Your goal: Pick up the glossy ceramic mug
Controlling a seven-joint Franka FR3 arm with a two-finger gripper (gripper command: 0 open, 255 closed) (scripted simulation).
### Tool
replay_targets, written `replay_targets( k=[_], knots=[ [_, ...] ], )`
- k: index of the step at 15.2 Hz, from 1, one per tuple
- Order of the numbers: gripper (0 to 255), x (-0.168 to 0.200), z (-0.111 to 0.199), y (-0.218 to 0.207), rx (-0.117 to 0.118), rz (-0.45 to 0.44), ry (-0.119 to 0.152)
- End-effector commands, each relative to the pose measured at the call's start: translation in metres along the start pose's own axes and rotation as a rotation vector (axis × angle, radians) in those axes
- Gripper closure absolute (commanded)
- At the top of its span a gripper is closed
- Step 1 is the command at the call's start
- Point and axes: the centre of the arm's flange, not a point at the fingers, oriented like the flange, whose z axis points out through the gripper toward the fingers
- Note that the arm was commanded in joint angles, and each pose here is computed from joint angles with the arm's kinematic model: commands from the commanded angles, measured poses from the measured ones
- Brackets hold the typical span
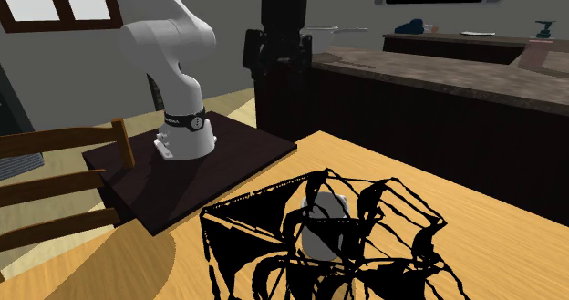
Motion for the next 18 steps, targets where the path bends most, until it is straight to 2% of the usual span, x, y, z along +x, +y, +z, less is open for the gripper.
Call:
replay_targets(
  k=[1, 16, 18],
  knots=[
    [0, 0.014, 0.023, -0.006, 0.006, 0.001, 0.009],
    [0, 0.124, 0.177, -0.041, 0.050, 0.008, 0.058],
    [0, 0.125, 0.184, -0.042, 0.051, 0.008, 0.058]
  ],
)
